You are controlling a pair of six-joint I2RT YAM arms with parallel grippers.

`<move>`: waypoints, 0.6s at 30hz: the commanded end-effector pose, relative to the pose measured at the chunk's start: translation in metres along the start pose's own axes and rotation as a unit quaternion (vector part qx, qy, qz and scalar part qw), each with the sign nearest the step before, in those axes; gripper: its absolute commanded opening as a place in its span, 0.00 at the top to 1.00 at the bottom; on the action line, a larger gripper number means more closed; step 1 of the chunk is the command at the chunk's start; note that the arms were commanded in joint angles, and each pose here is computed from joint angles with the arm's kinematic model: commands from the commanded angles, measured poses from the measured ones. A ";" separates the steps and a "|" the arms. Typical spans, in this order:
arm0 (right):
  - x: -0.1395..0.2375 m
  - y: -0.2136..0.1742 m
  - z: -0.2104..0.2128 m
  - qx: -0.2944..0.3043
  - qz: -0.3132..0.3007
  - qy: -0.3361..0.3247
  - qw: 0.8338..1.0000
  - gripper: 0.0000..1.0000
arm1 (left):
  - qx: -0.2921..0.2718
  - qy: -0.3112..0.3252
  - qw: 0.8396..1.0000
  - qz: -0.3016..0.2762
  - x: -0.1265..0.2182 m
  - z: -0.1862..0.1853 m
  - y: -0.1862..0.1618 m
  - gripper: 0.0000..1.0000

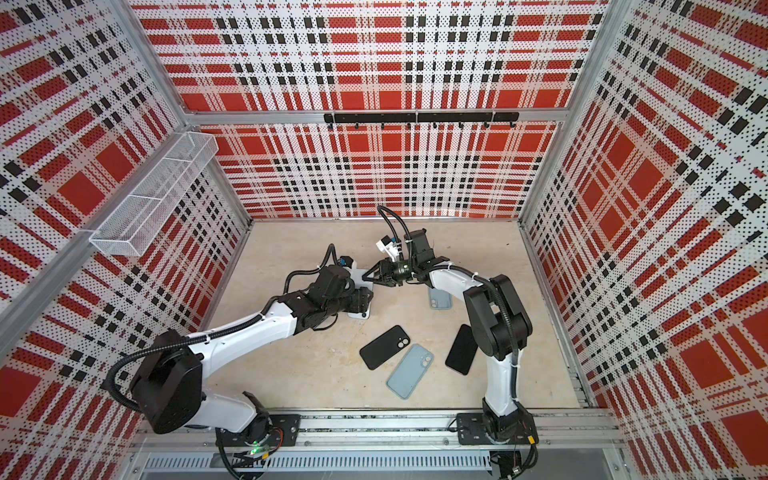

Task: Put the phone into the phone case

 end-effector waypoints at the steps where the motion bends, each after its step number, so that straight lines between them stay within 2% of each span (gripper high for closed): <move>1: -0.003 0.006 0.002 0.026 -0.010 0.018 0.999 0.78 | -0.004 -0.041 0.999 -0.032 0.004 -0.020 0.020 0.37; 9: 0.003 0.010 0.000 0.025 -0.036 0.028 0.999 0.95 | -0.003 -0.055 0.998 -0.024 0.001 -0.026 0.026 0.33; 12: 0.017 0.016 0.005 0.044 -0.058 0.004 0.997 1.00 | -0.004 -0.058 0.998 -0.022 0.008 -0.026 0.029 0.24; 16: 0.039 0.025 0.019 0.088 -0.080 -0.065 0.991 1.00 | -0.007 -0.062 0.998 -0.016 0.025 -0.023 0.033 0.08; 18: 0.048 0.028 0.027 0.113 -0.084 -0.109 0.984 1.00 | -0.009 -0.067 0.998 -0.011 0.035 -0.020 0.034 0.04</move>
Point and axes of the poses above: each gripper's point midway between its finger pads, its own x axis back along the fingers, its own z axis along the line the jaws close on, y = z × x, the point moved 10 cm from there along x, back along the fingers, and after that the axes turned 13 degrees about x, right-handed, at the moved point
